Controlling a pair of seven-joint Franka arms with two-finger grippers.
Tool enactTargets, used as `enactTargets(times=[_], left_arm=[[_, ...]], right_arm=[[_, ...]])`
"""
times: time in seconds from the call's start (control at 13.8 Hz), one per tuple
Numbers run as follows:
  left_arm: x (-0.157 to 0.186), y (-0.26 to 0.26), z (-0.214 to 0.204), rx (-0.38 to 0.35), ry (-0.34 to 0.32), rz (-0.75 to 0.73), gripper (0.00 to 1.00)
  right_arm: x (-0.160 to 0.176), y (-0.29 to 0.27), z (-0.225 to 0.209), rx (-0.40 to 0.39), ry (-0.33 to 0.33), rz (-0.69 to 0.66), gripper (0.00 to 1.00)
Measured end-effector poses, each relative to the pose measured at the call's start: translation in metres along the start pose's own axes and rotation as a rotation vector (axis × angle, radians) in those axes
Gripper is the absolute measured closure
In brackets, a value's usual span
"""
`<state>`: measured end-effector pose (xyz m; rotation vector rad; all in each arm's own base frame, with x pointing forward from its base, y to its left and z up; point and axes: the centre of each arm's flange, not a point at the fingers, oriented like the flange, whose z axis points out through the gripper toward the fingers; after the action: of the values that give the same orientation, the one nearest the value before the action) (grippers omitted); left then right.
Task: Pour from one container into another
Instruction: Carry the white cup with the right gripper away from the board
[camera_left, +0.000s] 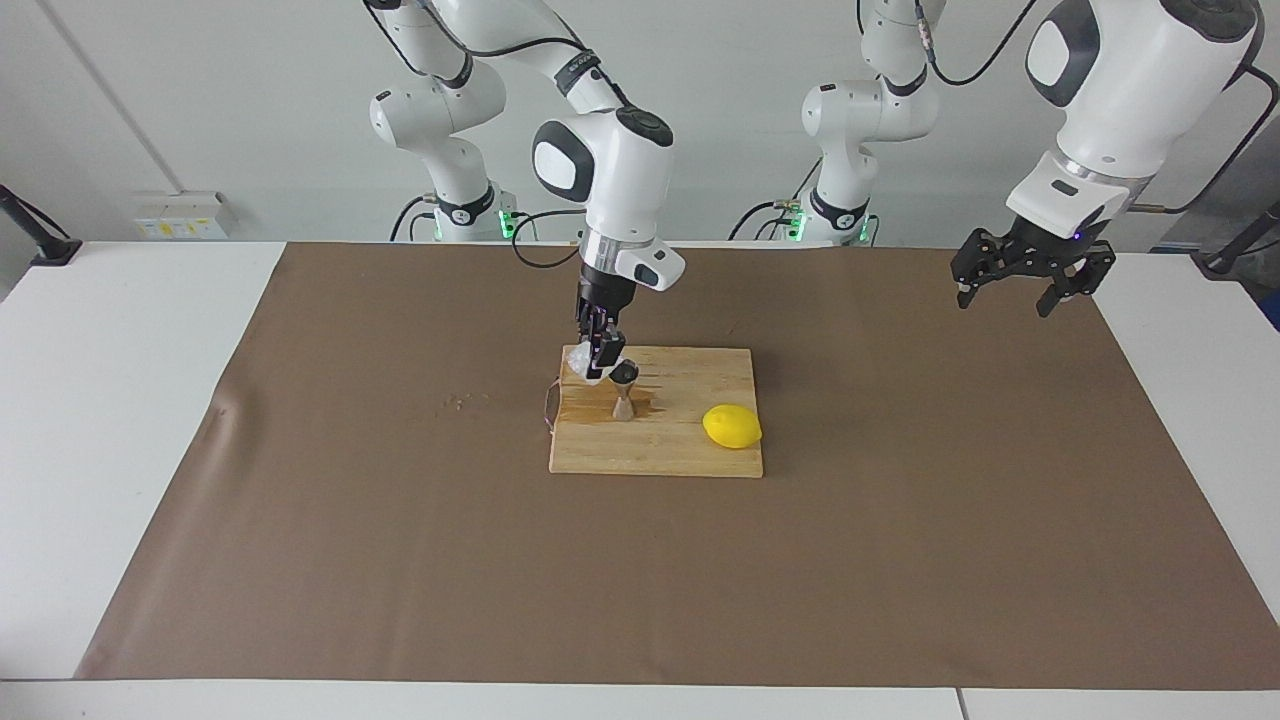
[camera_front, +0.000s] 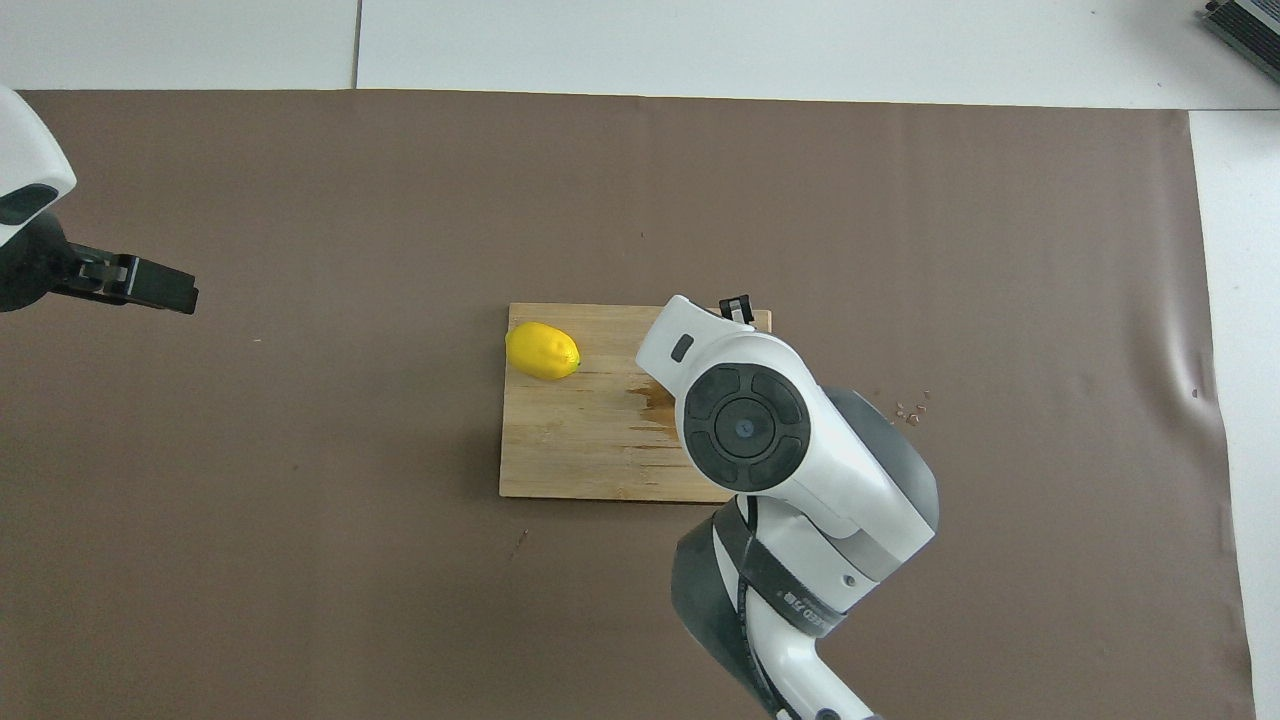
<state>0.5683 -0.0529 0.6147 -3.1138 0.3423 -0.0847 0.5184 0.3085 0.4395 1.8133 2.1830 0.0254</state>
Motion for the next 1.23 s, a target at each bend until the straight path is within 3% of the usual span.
enactTargets(times=[0.87, 1.23], left_arm=[[0.000, 0.000, 0.000, 0.000, 0.000, 0.000, 0.00], [0.000, 0.000, 0.000, 0.000, 0.000, 0.000, 0.00]], right_arm=[[-0.060, 0.015, -0.005, 0.090, 0.208, 0.157, 0.50], [-0.138, 0.026, 0.019, 0.130, 0.380, 0.171, 0.50]])
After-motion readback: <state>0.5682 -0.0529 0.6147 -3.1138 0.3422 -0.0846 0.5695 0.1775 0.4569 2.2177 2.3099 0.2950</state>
